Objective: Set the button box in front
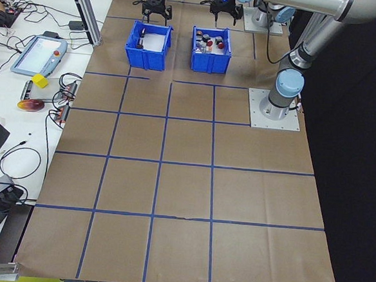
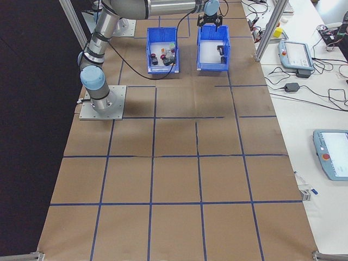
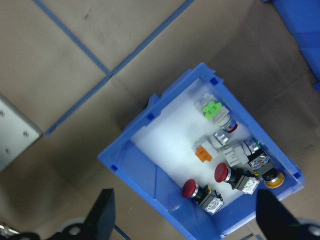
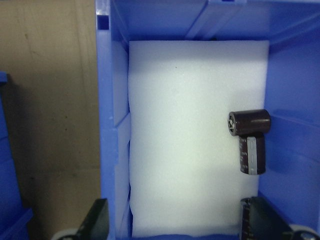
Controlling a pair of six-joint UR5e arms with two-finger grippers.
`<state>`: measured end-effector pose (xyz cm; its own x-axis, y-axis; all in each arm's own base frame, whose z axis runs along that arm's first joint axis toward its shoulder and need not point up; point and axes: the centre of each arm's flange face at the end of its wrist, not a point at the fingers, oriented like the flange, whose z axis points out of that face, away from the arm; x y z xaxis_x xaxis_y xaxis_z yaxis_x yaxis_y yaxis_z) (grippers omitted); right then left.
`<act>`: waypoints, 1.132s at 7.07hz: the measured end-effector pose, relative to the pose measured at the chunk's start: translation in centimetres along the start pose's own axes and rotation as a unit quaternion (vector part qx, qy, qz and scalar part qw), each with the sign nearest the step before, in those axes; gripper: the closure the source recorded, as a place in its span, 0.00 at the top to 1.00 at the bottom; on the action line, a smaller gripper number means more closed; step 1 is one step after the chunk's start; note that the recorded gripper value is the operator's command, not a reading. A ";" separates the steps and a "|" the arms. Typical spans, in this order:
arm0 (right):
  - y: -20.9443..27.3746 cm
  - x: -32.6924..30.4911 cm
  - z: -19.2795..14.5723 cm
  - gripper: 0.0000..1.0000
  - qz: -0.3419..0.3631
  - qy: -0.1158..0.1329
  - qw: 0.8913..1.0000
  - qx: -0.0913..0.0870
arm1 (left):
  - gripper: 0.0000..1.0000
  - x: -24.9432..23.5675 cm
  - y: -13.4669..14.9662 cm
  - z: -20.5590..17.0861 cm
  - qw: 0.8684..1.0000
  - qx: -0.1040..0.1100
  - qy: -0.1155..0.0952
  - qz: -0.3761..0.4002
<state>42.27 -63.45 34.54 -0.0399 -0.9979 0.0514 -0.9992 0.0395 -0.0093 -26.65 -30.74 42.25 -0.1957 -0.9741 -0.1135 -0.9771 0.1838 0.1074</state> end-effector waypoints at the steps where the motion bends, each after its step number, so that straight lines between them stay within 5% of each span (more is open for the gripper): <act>1: -1.3 -0.6 1.6 1.00 -0.007 -0.010 1.000 -0.003 | 0.99 -1.4 1.2 2.7 0.998 -0.004 0.024 -0.062; 2: -2.2 -1.1 3.0 1.00 -0.011 -0.019 1.000 -0.007 | 0.99 -2.4 2.3 5.2 0.994 -0.012 0.050 -0.095; 4: -2.7 -2.0 5.9 0.89 -0.011 -0.041 0.999 -0.019 | 0.99 -3.7 2.9 9.3 0.993 -0.010 0.053 -0.108; 6: -2.5 -2.7 8.2 0.34 -0.005 -0.059 0.998 -0.029 | 0.98 -3.6 2.7 11.4 0.992 -0.001 0.062 -0.108; 7: -2.5 -2.8 8.4 0.16 -0.004 -0.059 0.998 -0.031 | 0.97 -3.3 2.5 12.3 0.992 0.014 0.066 -0.108; 8: -2.6 -2.6 8.1 0.09 -0.004 -0.051 0.998 -0.028 | 0.97 -3.0 2.5 13.1 0.992 0.025 0.062 -0.108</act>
<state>45.04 -61.37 26.33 -0.0336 -0.9982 -0.0498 -0.9984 0.0313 0.0473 -29.62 -25.59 29.90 0.0269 -0.9996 -0.0057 -0.9987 -0.0272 0.0442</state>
